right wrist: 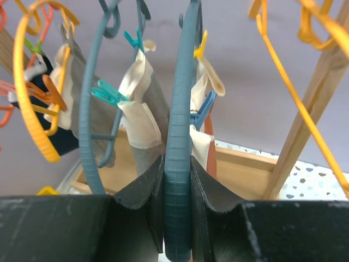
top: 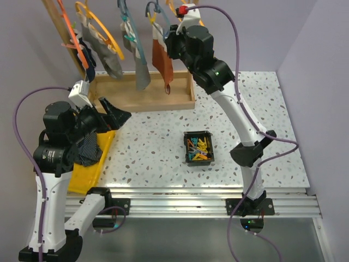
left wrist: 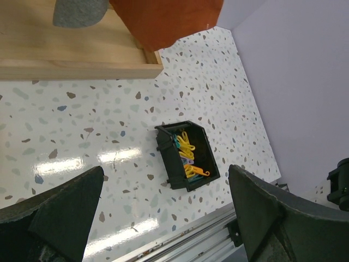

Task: Remove the underwear clipped to the hanger
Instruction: Pick up the hanger from the clothesline.

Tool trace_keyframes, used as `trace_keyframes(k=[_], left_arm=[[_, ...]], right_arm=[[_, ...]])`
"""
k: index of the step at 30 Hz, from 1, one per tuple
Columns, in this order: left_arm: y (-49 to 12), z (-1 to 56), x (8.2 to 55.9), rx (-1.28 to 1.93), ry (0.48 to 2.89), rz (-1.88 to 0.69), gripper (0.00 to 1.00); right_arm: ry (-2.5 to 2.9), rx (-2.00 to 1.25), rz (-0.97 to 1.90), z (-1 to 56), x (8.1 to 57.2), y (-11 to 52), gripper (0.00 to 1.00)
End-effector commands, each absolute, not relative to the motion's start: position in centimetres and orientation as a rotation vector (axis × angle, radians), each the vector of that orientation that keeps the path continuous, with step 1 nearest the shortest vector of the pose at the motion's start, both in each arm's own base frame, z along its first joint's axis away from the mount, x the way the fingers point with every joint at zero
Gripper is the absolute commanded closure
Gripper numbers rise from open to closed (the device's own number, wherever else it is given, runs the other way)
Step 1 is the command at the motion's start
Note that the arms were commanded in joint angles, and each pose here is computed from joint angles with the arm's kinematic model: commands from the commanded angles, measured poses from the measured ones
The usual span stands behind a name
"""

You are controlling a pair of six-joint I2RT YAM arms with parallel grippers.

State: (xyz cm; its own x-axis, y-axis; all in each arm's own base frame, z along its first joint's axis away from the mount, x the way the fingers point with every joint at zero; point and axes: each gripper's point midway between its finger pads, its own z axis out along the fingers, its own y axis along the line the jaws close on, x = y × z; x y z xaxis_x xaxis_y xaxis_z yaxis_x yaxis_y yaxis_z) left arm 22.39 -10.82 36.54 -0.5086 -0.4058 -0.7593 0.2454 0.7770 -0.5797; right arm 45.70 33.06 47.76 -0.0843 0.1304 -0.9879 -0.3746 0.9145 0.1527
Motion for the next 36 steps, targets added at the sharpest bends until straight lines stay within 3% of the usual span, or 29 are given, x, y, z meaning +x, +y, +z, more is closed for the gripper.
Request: trace_keyframes(k=[1, 15, 36], left_arm=[[-10.8, 37.6, 22.5, -0.083, 1.921, -0.781, 0.0], [-10.8, 37.3, 23.7, -0.093, 1.935, -0.771, 0.0], [-11.3, 38.7, 24.8, -0.076, 1.905, -0.802, 0.0]], right_arm=[[1.375, -0.095, 0.541, 57.0, 42.7, 30.4, 1.0], [1.274, -0.057, 0.627, 60.5, 40.9, 29.7, 1.0], [1.313, -0.104, 0.644, 59.0, 34.5, 25.2, 1.0]])
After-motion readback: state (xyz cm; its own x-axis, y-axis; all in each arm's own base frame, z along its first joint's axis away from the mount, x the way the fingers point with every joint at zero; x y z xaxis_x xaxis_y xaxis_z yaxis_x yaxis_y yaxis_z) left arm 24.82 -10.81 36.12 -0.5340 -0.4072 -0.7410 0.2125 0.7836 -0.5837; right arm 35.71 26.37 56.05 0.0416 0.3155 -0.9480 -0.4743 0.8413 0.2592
